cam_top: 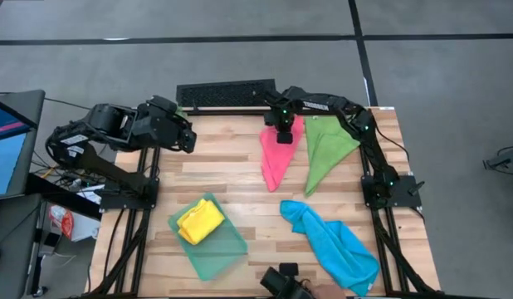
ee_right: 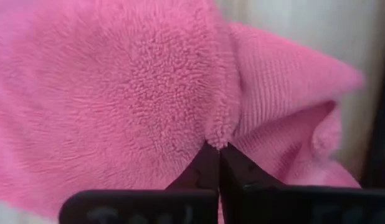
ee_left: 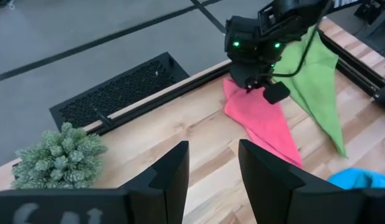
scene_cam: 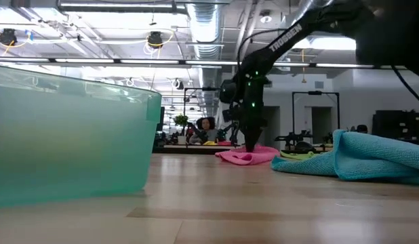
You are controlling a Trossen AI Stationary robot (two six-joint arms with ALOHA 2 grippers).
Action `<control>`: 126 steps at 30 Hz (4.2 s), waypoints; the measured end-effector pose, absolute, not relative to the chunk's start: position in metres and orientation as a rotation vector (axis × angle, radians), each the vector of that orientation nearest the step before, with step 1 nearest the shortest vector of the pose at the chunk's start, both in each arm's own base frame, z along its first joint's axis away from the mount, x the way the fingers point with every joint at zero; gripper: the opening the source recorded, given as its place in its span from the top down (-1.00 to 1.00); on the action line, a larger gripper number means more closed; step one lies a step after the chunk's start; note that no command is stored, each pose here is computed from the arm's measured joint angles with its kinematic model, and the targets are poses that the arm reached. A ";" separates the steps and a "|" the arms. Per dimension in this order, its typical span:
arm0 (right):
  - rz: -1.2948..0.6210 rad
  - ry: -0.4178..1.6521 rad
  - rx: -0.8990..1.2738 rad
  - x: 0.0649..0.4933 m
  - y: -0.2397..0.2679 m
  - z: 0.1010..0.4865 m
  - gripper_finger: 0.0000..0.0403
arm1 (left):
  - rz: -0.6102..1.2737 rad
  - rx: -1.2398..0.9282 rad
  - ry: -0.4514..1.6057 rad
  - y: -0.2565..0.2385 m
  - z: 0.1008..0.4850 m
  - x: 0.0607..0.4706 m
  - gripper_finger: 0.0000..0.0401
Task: Fold microfiber towels
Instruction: Fold the pink towel
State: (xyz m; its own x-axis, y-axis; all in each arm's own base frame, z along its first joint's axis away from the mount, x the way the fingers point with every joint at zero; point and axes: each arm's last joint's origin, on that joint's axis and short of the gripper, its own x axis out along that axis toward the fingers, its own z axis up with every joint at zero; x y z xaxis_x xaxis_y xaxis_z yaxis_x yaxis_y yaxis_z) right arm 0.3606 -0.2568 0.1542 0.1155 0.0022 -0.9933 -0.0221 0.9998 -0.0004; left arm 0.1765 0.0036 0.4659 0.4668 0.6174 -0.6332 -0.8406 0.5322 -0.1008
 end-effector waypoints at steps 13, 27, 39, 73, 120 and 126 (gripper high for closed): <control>0.111 0.880 0.126 0.343 -0.192 0.320 0.96 | 0.951 -0.360 0.595 0.003 0.449 0.190 0.35; 0.013 0.822 0.253 0.322 -0.139 0.295 0.94 | 0.769 -0.401 0.803 -0.006 0.363 0.233 0.35; -0.114 1.165 0.169 0.286 -0.076 0.213 0.82 | 0.708 -0.409 0.844 -0.008 0.349 0.238 0.35; 0.433 1.255 -0.395 0.346 0.051 0.137 -0.04 | 0.728 -0.462 0.818 -0.008 0.350 0.238 0.35; 0.298 1.268 -0.265 0.335 0.034 0.181 0.94 | 0.757 -0.462 0.710 -0.012 0.354 0.244 0.35; 0.227 1.025 -0.223 0.316 0.020 0.274 0.95 | 0.662 -0.425 0.630 -0.009 0.362 0.255 0.35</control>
State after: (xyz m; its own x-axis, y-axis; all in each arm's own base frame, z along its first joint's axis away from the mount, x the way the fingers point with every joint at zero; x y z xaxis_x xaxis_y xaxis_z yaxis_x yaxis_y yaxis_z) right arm 0.3164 0.0201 0.2745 0.4995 0.0823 -0.8624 -0.2895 0.9541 -0.0766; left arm 0.2549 -0.0095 0.3616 0.6166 0.4330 -0.6575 -0.6785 0.7159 -0.1648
